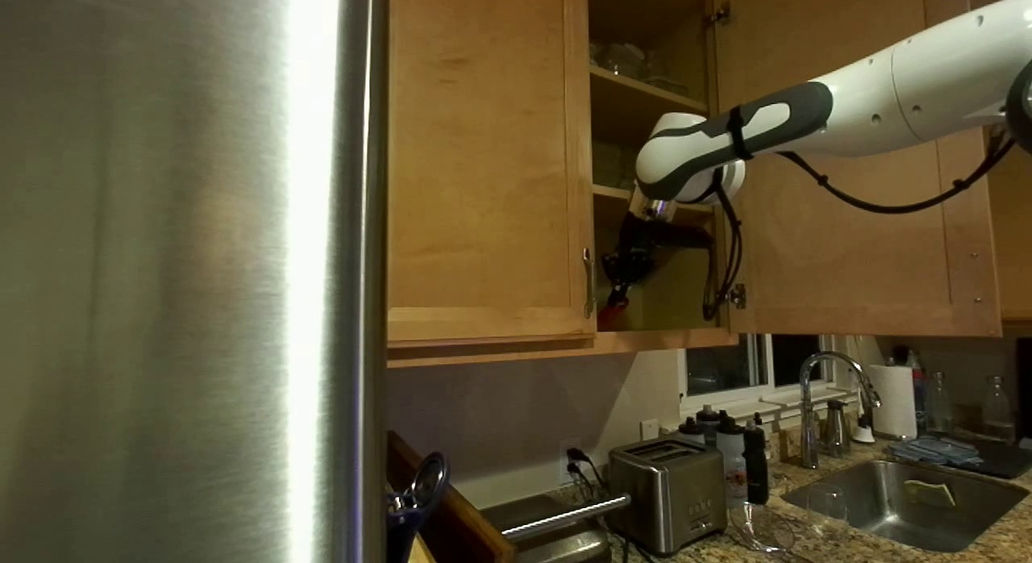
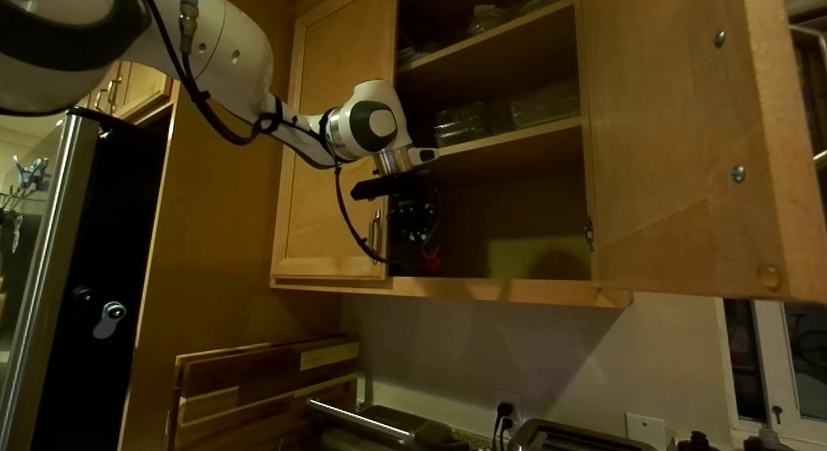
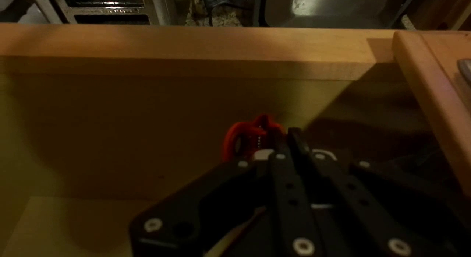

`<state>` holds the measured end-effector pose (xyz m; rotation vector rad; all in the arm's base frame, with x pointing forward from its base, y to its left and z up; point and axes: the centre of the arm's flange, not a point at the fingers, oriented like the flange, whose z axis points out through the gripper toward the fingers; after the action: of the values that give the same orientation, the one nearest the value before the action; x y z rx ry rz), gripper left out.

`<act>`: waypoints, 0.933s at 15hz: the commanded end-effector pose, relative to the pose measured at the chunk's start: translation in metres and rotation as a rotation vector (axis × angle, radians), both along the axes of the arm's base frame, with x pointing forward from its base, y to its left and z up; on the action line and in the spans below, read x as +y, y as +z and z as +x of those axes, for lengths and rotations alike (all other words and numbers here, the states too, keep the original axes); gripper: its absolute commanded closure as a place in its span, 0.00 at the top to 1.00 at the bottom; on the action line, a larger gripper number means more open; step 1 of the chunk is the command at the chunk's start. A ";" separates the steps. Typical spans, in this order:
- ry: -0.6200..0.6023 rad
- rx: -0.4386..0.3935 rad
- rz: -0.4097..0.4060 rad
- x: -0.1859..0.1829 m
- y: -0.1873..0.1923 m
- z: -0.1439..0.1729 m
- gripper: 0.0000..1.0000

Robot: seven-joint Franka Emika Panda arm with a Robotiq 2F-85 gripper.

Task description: Open the cupboard, take the orange clamp and put it inside

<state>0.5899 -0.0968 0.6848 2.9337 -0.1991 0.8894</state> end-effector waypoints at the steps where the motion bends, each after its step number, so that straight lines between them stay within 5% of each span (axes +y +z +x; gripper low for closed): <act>1: -0.021 -0.026 -0.003 -0.005 0.008 0.003 0.03; 9: -0.031 -0.030 -0.001 -0.004 0.014 0.002 0.04; 10: -0.032 -0.028 0.001 -0.005 0.013 0.002 0.31; 14: -0.031 -0.022 0.012 -0.004 0.011 0.001 0.51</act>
<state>0.5923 -0.0985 0.6938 2.9218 -0.2083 0.9156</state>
